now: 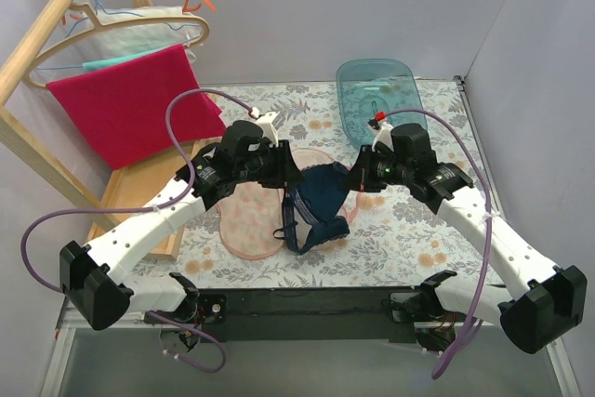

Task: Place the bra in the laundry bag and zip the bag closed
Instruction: Adjust the bra in the laundry bag.

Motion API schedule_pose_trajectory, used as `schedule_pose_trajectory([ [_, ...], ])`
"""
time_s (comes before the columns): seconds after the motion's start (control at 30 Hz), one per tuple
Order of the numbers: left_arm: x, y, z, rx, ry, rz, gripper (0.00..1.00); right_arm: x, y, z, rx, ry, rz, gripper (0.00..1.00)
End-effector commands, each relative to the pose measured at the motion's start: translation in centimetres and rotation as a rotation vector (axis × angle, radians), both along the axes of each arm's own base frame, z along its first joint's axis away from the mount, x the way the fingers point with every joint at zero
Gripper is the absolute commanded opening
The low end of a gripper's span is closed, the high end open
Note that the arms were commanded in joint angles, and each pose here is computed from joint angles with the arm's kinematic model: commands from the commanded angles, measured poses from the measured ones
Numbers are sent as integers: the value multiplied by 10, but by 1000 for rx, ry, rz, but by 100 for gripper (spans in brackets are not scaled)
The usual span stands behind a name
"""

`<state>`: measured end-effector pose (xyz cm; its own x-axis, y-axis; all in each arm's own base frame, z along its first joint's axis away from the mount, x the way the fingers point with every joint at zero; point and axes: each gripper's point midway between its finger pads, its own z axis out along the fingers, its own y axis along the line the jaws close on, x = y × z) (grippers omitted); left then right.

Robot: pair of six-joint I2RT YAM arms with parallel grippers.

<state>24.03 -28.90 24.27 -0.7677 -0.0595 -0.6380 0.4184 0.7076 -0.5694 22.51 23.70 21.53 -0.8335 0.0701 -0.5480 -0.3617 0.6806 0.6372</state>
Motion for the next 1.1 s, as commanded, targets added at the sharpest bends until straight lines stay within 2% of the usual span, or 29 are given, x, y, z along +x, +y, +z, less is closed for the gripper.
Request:
schedule_pose_trajectory([
  [0.0, -6, 9, 35, -42, -61, 12, 35, -2, -3, 37, 59, -94, -21, 1],
  [0.07, -6, 10, 30, -41, -56, 21, 42, -2, -4, 43, 66, -107, -30, 1],
  [0.1, -6, 9, 26, -39, -46, 22, 52, -2, -4, 43, 68, -109, -32, 1],
  [0.2, -8, 7, 10, -31, 10, 26, 64, 0, -6, 41, 65, -113, -49, 1],
  [0.33, -20, 4, -4, -46, 62, -6, 65, 3, -8, 34, 54, -108, -70, 1],
  [0.57, -53, 17, 9, -135, 61, -49, 67, 10, -9, 36, 61, -119, -106, 1],
  [0.67, -63, 22, 5, -165, 81, -39, 69, 12, -7, 38, 68, -119, -107, 1],
  [0.7, -66, 23, -9, -160, 113, -34, 69, 12, -7, 39, 72, -121, -106, 1],
  [0.87, -59, 9, -21, -217, 113, -51, 69, 12, -3, 42, 90, -118, -93, 1],
  [1.07, -47, -9, -36, -228, 123, -67, 68, 11, -3, 41, 92, -115, -90, 1],
])
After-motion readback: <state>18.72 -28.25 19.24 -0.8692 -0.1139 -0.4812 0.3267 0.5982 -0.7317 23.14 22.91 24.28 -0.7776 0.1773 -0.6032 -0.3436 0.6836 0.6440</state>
